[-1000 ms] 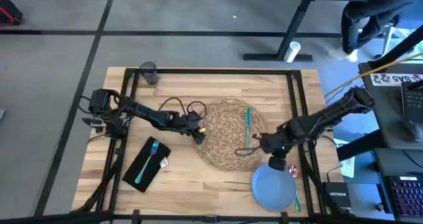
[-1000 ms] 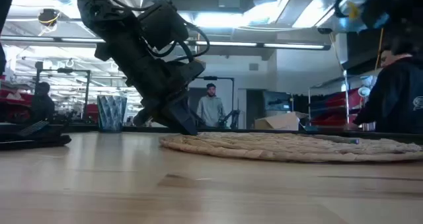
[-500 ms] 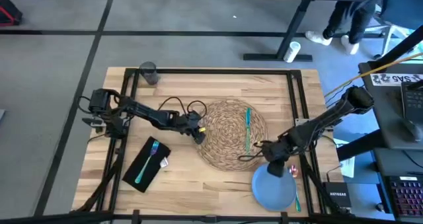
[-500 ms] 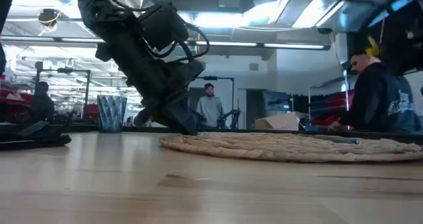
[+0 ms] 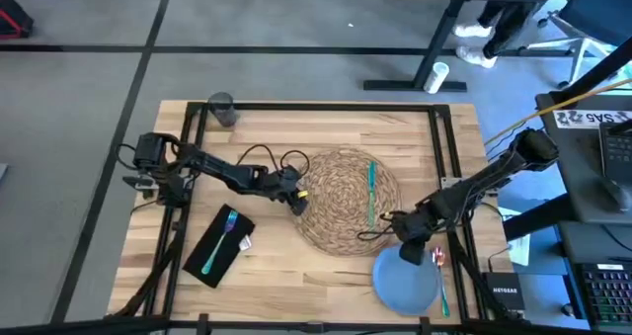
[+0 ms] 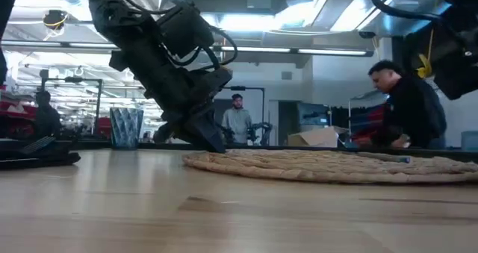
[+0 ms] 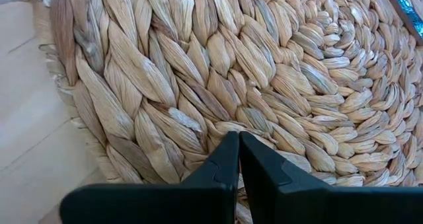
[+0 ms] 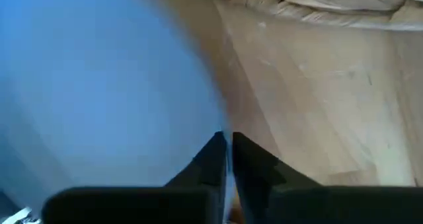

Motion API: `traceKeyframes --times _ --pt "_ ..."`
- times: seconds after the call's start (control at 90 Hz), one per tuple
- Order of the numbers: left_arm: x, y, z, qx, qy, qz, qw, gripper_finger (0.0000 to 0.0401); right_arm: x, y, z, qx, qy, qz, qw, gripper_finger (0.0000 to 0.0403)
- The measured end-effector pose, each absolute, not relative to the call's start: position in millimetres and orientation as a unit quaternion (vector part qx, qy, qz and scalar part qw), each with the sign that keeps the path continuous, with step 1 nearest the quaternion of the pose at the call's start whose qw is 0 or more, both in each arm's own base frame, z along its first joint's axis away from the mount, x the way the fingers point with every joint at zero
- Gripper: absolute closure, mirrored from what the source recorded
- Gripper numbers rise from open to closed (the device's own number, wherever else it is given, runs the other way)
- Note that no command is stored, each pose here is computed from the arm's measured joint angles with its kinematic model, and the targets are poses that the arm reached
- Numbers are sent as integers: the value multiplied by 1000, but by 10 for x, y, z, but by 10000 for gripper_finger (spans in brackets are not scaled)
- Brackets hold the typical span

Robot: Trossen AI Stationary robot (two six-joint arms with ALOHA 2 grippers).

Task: Set table place
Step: Put the blue plate on the brown placemat

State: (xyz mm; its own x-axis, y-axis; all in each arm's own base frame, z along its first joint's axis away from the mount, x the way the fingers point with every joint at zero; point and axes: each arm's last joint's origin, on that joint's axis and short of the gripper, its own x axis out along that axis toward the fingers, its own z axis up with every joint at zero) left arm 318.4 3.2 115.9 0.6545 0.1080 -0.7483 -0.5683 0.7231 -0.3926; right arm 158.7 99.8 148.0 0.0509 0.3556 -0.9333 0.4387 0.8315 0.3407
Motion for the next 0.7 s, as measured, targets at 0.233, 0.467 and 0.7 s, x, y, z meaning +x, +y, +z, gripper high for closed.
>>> traceKeyframes --times 0.233,0.467,0.7 --pt "3135 54 1350 -310 349 192 863 401 1589 993 1478 286 686 -36 669 400" --pt "3110 68 1547 -322 317 191 872 401 1628 1016 1568 293 675 -24 677 401" --pt "3092 71 1644 -327 302 188 876 401 1656 1021 1805 325 638 -11 698 402"
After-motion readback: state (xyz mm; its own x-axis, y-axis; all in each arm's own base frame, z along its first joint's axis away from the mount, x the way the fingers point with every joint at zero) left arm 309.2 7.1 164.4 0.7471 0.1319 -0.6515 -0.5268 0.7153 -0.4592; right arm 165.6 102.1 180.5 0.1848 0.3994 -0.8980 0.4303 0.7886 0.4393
